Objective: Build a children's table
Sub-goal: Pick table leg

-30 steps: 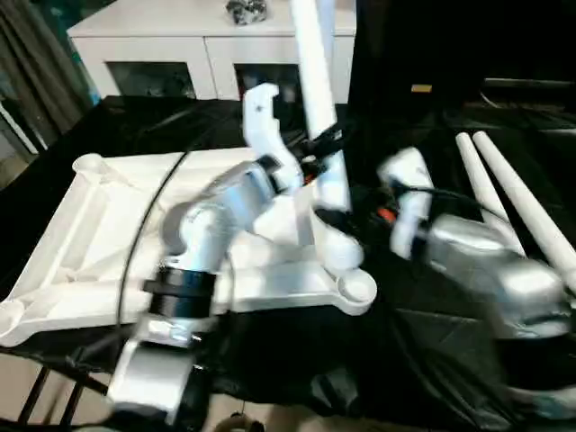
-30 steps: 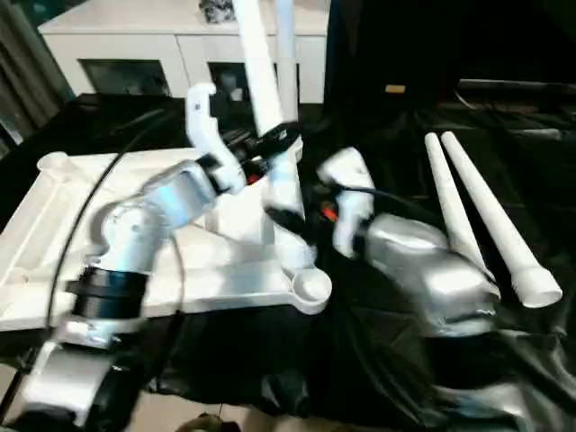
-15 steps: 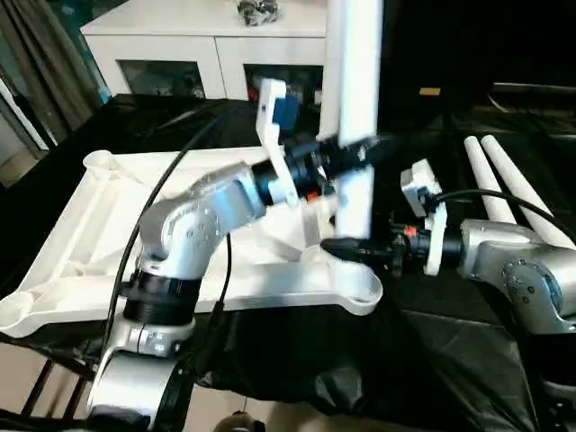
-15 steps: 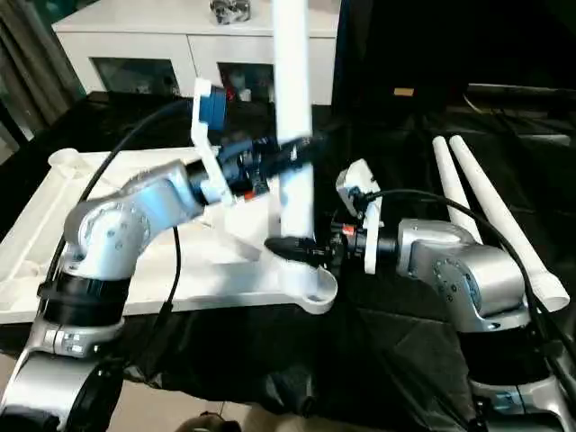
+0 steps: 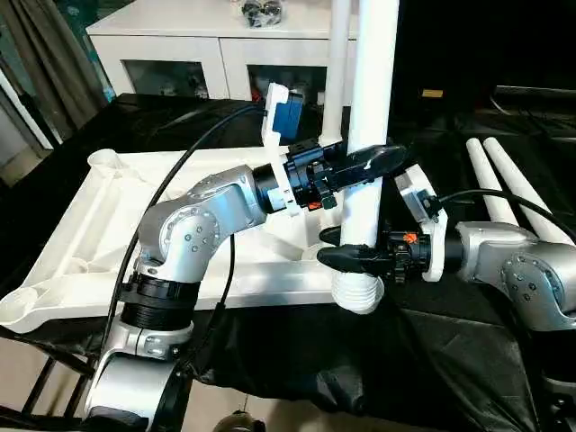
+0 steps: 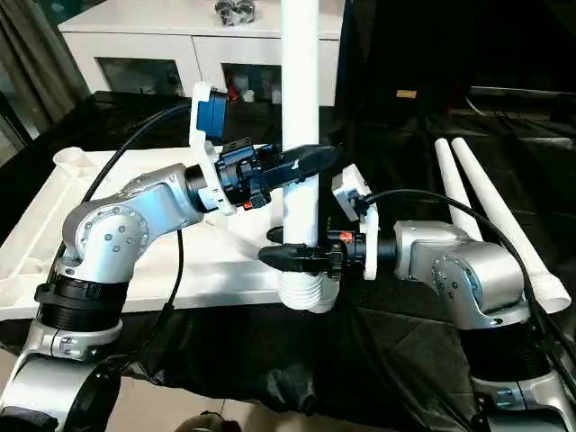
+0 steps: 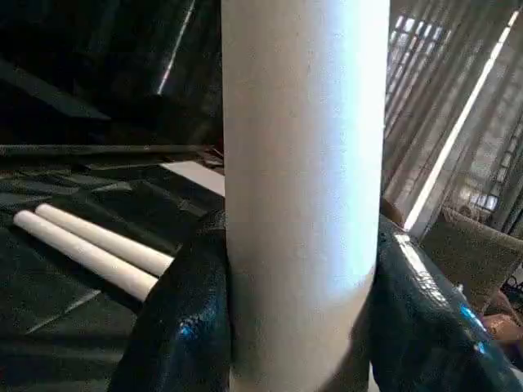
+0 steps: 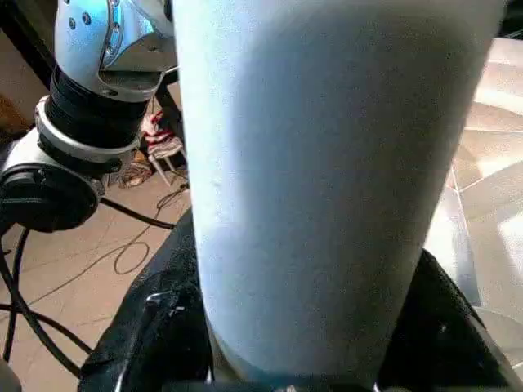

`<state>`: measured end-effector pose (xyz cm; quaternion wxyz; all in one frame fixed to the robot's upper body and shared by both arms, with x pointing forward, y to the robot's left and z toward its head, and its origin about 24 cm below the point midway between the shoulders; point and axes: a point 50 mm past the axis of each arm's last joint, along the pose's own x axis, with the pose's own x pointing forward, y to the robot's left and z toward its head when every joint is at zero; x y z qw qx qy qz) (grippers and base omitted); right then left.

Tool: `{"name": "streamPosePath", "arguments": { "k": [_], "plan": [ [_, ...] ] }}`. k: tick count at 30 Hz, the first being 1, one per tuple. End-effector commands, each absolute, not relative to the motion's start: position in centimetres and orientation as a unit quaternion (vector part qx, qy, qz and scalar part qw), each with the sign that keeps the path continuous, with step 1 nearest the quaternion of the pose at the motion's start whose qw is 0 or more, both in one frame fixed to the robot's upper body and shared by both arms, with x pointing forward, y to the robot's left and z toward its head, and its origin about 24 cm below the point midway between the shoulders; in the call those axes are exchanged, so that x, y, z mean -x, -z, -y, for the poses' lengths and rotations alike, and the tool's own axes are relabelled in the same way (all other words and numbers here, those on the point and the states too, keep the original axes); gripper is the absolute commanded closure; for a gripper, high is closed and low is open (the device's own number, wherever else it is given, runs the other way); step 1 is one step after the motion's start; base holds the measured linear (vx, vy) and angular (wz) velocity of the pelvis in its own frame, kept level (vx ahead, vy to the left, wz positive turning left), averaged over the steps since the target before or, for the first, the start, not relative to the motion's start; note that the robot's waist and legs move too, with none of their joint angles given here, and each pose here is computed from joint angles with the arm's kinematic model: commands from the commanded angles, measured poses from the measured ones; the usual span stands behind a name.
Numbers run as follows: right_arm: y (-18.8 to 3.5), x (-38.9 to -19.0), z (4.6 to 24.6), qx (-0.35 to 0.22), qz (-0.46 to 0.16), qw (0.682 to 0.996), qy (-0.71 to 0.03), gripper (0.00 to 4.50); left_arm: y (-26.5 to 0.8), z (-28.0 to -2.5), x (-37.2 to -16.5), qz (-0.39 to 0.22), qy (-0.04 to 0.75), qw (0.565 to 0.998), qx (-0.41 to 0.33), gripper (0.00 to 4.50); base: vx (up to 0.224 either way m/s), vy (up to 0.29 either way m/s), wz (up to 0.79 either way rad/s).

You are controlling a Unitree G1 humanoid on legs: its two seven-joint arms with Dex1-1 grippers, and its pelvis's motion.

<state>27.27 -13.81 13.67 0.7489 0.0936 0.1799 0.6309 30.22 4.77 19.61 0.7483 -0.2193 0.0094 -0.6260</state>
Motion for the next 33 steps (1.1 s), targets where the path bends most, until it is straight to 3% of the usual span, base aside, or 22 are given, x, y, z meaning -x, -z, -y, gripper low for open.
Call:
{"name": "streamPosePath", "arguments": {
  "k": [1,4,5,7,11,13,19,22,30,31,33],
  "plan": [
    [-13.7,-27.1,13.6,-0.095,-0.178,0.748,-0.632,2.55,-20.0,-4.9,-29.9,0.004,0.634,0.742,0.218,2.67,0.000,0.000,0.00],
    [-13.8,-27.2,13.4,-0.094,-0.171,0.756,-0.625,2.57,-20.0,-4.9,-30.0,0.006,0.627,0.745,0.225,2.67,0.000,0.000,0.00],
    [-13.8,-27.2,13.4,-0.095,-0.169,0.759,-0.622,2.57,-20.0,-5.0,-30.1,0.007,0.624,0.748,0.228,2.32,0.000,0.000,0.00],
    [-13.7,-27.5,13.2,-0.090,-0.162,0.775,-0.605,2.57,-20.1,-5.0,-30.6,0.012,0.594,0.769,0.237,1.97,0.000,0.000,0.00],
    [-13.9,-28.5,12.6,-0.072,-0.134,0.824,-0.546,2.58,-19.7,-5.0,-31.6,0.012,0.514,0.830,0.217,1.81,0.000,0.000,0.00],
    [-14.0,-28.9,12.2,-0.065,-0.122,0.846,-0.515,2.58,-19.1,-4.8,-32.4,-0.011,0.448,0.871,0.200,1.81,0.000,0.000,0.00],
    [-14.5,-29.2,11.0,-0.083,-0.105,0.876,-0.462,2.58,-18.2,-4.5,-33.3,-0.042,0.321,0.921,0.215,1.81,0.000,0.000,0.00],
    [-14.6,-28.9,10.3,-0.086,-0.098,0.884,-0.448,2.58,-18.5,-4.1,-33.4,-0.027,0.282,0.931,0.229,2.18,0.000,0.000,0.00],
    [-14.7,-28.7,9.9,-0.082,-0.095,0.891,-0.436,2.59,-18.9,-3.6,-33.2,-0.011,0.293,0.927,0.233,2.64,0.000,0.000,0.00],
    [-14.7,-28.7,10.1,-0.085,-0.097,0.889,-0.439,2.59,-19.2,-3.5,-33.0,0.002,0.325,0.917,0.232,2.64,0.000,0.000,0.00],
    [-14.6,-28.7,10.5,-0.093,-0.110,0.884,-0.445,2.03,-19.4,-3.5,-32.7,0.016,0.354,0.905,0.235,2.64,0.000,0.000,0.00]
  ]
}}
